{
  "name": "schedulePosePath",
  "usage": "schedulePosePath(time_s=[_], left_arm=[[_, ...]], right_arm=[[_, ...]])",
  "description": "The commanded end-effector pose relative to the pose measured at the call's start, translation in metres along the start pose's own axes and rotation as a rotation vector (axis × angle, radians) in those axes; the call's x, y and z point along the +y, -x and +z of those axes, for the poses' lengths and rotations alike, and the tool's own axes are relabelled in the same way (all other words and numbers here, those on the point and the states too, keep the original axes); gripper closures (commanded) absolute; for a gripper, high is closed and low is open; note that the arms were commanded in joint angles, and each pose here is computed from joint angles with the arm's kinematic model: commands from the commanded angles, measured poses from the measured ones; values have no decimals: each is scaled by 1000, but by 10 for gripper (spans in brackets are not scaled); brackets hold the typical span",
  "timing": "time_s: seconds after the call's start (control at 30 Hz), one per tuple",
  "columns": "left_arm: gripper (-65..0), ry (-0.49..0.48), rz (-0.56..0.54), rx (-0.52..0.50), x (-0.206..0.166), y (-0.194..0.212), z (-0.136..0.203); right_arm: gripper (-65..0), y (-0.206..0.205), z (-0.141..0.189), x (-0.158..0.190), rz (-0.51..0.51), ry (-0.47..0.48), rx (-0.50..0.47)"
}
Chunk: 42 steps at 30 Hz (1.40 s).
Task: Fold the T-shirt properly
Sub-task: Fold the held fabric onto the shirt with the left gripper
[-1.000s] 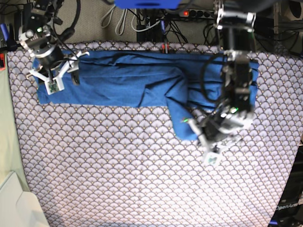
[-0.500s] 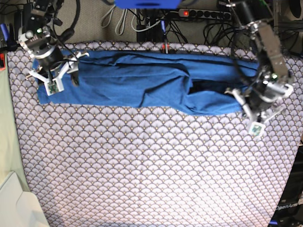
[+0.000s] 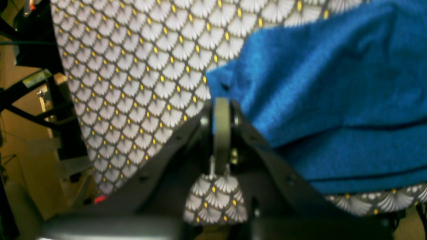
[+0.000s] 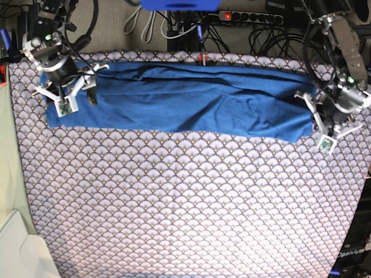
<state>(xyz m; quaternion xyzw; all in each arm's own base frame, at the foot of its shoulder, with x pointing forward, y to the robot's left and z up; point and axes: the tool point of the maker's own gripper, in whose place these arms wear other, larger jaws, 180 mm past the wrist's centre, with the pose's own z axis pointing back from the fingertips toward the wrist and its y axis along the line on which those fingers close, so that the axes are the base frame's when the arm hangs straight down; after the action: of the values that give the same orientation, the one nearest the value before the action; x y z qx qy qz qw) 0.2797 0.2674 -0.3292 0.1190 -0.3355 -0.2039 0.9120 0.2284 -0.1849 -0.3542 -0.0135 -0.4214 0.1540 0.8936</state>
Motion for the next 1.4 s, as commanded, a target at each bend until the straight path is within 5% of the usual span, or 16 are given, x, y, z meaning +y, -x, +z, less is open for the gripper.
schedulePosePath(time_s=[0.0, 1.0, 1.1, 1.3, 1.37], left_arm=[[-3, -27, -17, -32, 10, -10, 5], [-7, 27, 62, 97, -6, 47, -5], [-83, 25, 60, 99, -5, 48, -4], [-443, 22, 67, 89, -3, 46, -4], [-509, 23, 68, 90, -4, 47, -4]], right_arm=[[-329, -10, 3, -2, 7, 1, -42], [-329, -10, 3, -1, 7, 1, -40], [-329, -10, 3, -2, 7, 1, -42], [-329, -10, 3, -1, 7, 1, -40], [-329, -9, 3, -1, 6, 0, -39]])
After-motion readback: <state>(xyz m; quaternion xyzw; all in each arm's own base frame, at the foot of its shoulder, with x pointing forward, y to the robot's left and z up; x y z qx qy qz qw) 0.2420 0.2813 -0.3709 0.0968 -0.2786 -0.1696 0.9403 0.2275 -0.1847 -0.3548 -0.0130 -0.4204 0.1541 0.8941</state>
